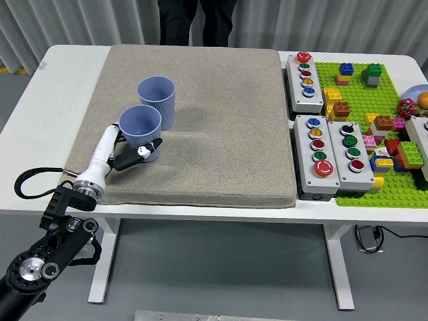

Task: Pick cup pour cup place

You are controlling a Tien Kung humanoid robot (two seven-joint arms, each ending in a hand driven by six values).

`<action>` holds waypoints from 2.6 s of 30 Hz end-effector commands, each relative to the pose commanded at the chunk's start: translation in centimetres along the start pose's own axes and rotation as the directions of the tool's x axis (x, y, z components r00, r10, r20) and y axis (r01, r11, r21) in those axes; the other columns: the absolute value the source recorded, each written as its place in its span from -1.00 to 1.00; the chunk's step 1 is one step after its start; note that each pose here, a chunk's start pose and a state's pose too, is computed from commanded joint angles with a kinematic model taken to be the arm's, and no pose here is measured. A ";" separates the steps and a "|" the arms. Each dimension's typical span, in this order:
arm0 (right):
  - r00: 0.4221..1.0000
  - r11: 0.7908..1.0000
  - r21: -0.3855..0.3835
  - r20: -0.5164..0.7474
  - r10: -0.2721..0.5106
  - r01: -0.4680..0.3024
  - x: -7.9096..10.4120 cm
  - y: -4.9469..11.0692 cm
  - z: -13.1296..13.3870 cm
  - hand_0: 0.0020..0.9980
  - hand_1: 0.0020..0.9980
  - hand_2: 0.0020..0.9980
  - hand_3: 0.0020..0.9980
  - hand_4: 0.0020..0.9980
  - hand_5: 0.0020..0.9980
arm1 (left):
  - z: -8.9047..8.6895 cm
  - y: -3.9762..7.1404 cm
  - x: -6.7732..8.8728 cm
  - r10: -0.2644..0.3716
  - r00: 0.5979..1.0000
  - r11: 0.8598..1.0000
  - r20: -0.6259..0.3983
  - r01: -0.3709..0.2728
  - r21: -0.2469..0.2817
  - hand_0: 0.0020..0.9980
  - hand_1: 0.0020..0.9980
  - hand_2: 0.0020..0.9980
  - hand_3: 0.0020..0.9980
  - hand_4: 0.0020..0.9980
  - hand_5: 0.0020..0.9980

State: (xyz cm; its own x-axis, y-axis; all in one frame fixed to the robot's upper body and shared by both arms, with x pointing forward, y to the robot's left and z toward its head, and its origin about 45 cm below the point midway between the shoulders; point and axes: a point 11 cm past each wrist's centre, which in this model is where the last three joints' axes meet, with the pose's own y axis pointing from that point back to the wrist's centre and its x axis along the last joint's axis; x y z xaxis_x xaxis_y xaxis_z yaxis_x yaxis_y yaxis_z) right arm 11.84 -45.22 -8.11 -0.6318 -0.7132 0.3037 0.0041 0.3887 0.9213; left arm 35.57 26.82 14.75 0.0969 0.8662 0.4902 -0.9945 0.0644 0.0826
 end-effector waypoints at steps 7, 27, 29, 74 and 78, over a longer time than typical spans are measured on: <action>1.000 1.000 0.003 0.003 0.000 0.000 0.0 0.0 -0.1 0.38 0.28 0.18 0.14 -1.00 -0.70 | 0.7 -0.1 1.1 0.034 0.999 0.999 0.018 -0.034 -0.024 0.14 0.05 0.20 0.18 0.63 -0.25; 1.000 1.000 0.008 0.012 0.012 -0.013 0.6 0.0 -0.3 0.38 0.28 0.18 0.14 -1.00 -0.70 | 3.7 -1.5 8.9 0.061 0.957 0.997 0.283 -0.043 -0.071 0.05 -0.04 0.08 0.07 0.64 -0.21; 1.000 1.000 0.008 0.013 0.013 -0.013 0.6 0.0 -0.3 0.38 0.28 0.18 0.14 -1.00 -0.70 | 3.8 -1.8 9.4 0.067 0.956 0.996 0.286 -0.048 -0.073 0.05 -0.04 0.08 0.07 0.64 -0.21; 1.000 1.000 0.031 0.031 -0.003 0.002 -0.3 0.4 -1.8 0.37 0.28 0.18 0.14 -1.00 -0.70 | 7.6 -7.5 12.7 0.144 0.741 0.987 0.656 -0.056 -0.154 0.07 -0.04 0.06 0.04 0.63 -0.07; 0.999 0.999 0.031 0.032 -0.004 0.003 -0.3 0.4 -1.8 0.37 0.28 0.18 0.14 -1.00 -0.70 | 7.6 -7.7 12.6 0.140 0.727 0.987 0.673 -0.051 -0.150 0.07 -0.04 0.06 0.04 0.63 -0.07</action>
State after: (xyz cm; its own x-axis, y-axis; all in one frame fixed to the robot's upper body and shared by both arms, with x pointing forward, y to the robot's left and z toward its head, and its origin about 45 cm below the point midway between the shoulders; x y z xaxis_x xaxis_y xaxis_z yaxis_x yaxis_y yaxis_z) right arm 13.48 -45.87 -7.36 -0.6566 -0.6955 0.2918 -0.0223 0.4046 0.9142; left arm 44.73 33.48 26.89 -0.0415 0.3052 0.9514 -0.9929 0.0935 -0.0733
